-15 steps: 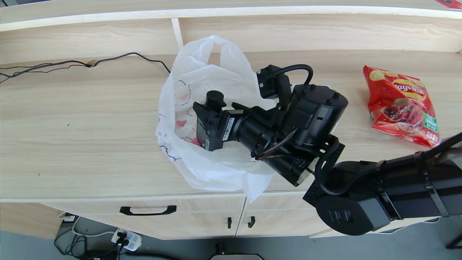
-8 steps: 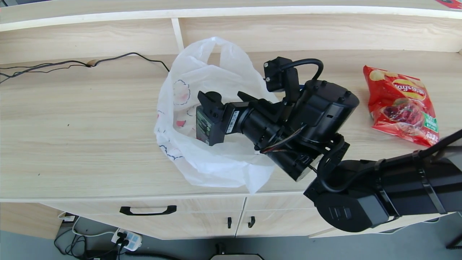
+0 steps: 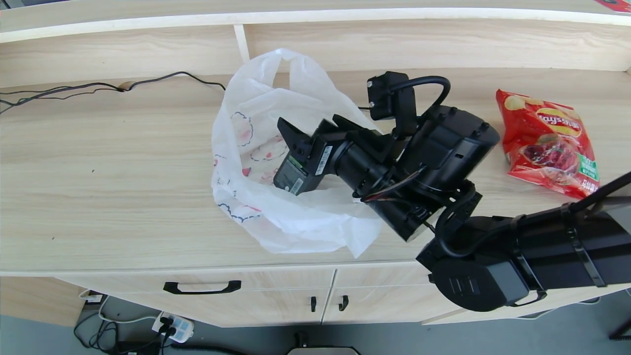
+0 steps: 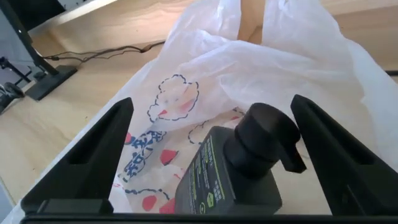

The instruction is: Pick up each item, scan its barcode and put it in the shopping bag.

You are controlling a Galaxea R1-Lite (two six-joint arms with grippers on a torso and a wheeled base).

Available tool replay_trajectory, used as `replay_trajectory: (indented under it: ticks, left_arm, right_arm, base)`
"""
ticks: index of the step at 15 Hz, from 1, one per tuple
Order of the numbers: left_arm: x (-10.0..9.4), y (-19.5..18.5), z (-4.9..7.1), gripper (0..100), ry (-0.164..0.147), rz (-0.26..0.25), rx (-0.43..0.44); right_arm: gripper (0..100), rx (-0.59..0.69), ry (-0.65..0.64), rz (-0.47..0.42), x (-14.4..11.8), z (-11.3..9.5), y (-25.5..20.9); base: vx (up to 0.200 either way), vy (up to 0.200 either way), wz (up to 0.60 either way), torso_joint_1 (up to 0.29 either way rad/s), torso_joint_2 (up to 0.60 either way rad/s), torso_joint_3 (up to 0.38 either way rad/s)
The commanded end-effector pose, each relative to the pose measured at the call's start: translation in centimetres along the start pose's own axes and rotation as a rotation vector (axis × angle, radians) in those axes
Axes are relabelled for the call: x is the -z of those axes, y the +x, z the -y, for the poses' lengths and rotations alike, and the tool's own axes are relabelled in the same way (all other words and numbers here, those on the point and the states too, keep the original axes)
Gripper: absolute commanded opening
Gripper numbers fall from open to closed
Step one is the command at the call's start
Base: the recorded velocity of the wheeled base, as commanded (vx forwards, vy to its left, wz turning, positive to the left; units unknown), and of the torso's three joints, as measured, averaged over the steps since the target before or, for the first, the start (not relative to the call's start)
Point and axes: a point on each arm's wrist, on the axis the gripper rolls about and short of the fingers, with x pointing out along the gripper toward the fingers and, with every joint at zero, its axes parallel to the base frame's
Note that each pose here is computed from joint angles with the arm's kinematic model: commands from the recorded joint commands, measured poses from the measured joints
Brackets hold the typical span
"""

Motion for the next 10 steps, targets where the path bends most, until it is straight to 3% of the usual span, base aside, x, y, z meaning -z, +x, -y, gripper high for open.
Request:
replay_trajectory:
  ticks: [1, 6, 9, 10]
  left_arm:
    - [0.0, 0.0, 0.0, 100, 0.000, 0.000, 0.001]
    - [0.0, 0.0, 0.0, 100, -0.001, -0.002, 0.001]
    - [0.0, 0.0, 0.0, 100, -0.006, -0.002, 0.001]
    - [0.0, 0.0, 0.0, 100, -0.023, -0.002, 0.001]
  right_arm:
    - [100, 0.007, -0.019, 0.024, -0.3, 0.3, 0.1]
    - [100, 0.008, -0.054, 0.083, -1.2, 0.5, 0.0]
    - [100, 0.011, -0.086, 0.141, -3.3, 0.4, -0.5]
    - [100, 0.019, -0.168, 0.168, -4.6, 0.4, -1.2]
  base:
    - [0.000, 0.000, 0.00, 0.000, 0.00, 0.000]
    - [0.000, 0.000, 0.00, 0.000, 0.00, 0.000]
    - [0.000, 0.000, 0.00, 0.000, 0.00, 0.000]
    - [0.000, 0.000, 0.00, 0.000, 0.00, 0.000]
